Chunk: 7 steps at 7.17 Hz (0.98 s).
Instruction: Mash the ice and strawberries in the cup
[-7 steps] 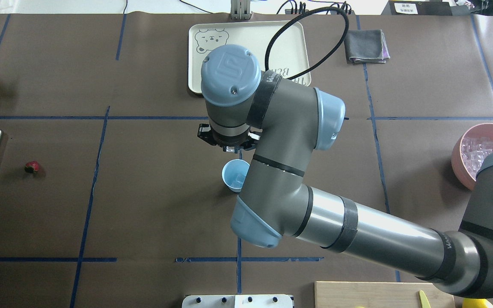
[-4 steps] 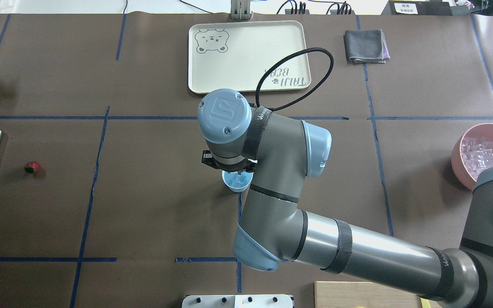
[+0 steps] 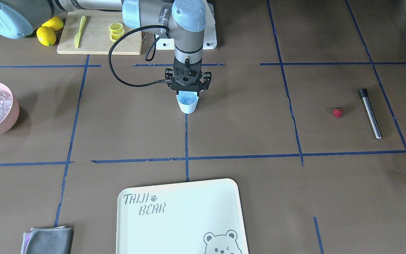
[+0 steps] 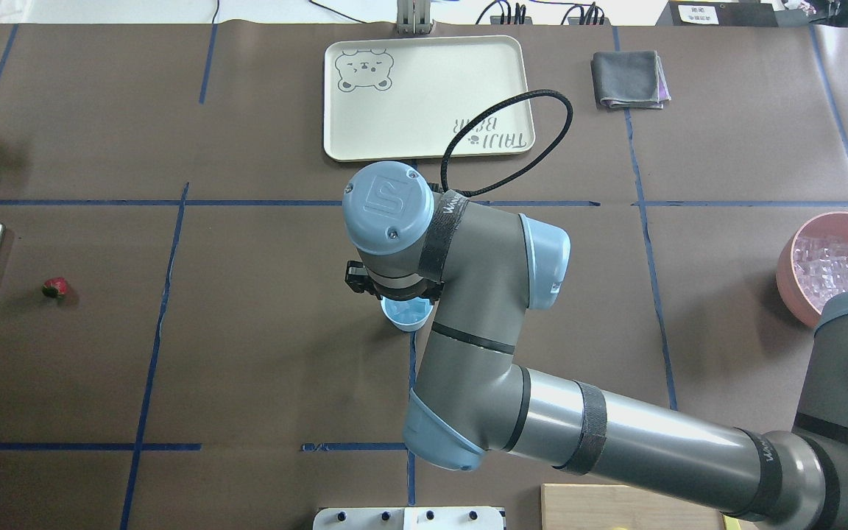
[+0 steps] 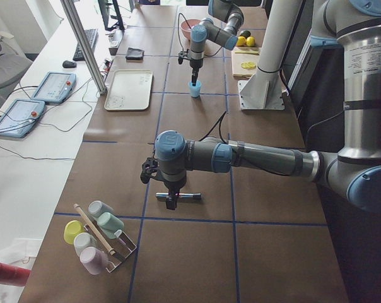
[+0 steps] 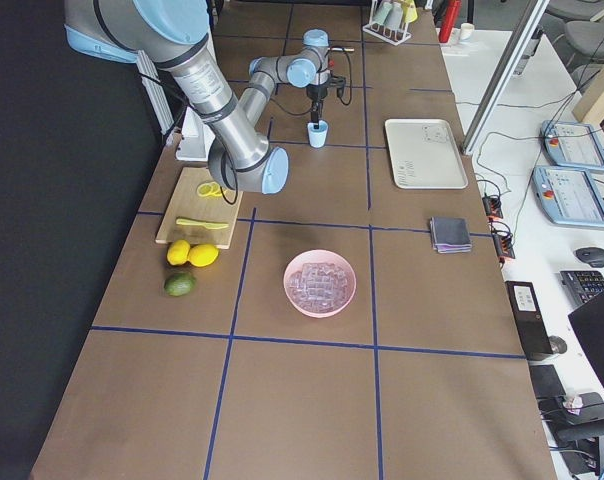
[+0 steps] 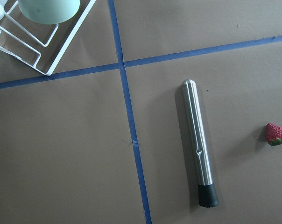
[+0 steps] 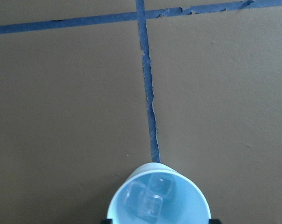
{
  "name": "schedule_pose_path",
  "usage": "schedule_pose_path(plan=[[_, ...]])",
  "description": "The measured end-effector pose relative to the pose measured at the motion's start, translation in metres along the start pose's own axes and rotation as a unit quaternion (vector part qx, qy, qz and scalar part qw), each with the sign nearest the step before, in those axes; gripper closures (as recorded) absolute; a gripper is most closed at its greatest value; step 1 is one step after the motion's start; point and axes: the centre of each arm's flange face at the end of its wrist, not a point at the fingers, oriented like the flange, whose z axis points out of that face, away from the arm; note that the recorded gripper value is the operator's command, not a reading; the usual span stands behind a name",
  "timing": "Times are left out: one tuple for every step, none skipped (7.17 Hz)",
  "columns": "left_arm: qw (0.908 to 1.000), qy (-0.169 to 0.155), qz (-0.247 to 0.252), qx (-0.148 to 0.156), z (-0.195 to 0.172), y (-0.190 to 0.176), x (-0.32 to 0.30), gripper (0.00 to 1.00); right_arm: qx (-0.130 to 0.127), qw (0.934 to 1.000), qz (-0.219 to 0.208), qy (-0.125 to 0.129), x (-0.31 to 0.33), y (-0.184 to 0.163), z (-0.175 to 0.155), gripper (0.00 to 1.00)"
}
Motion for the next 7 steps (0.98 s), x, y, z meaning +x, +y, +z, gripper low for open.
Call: schedule_pose_path(plan=[[1.0, 0.0, 0.0, 0.0, 0.0, 0.0, 0.0, 0.0, 0.001, 1.0, -0.001, -0.002, 0.0, -0.001, -0.002, 0.01], [1.0, 0.0, 0.001, 0.001, -0.001, -0.001, 0.001, 0.0, 0.004, 1.0, 0.0, -0.003, 0.001, -0.005, -0.005, 0.01], [1.0, 0.0, 0.001, 0.001, -0.001, -0.001, 0.001, 0.0, 0.008, 0.9999, 0.005, -0.005, 0.005, -0.016, -0.01, 0.01], [1.0, 0.0, 0.001, 0.001, -0.001, 0.0, 0.001, 0.0, 0.015, 0.9999, 0.002, -0.006, 0.016, -0.035, -0.018, 0.01], [1.0, 0.0, 0.002, 0.001, -0.001, 0.0, 0.001, 0.0, 0.02, 0.9997, -0.014, -0.004, 0.041, -0.063, -0.025, 0.01], [1.0, -0.002, 0.003, 0.002, -0.002, 0.0, 0.002, 0.0, 0.015, 0.9993, -0.034, -0.004, 0.083, -0.1, -0.034, 0.01], [1.0, -0.004, 0.002, 0.001, -0.002, 0.0, 0.001, 0.0, 0.006, 0.9984, -0.056, -0.007, 0.138, -0.143, -0.048, 0.01]])
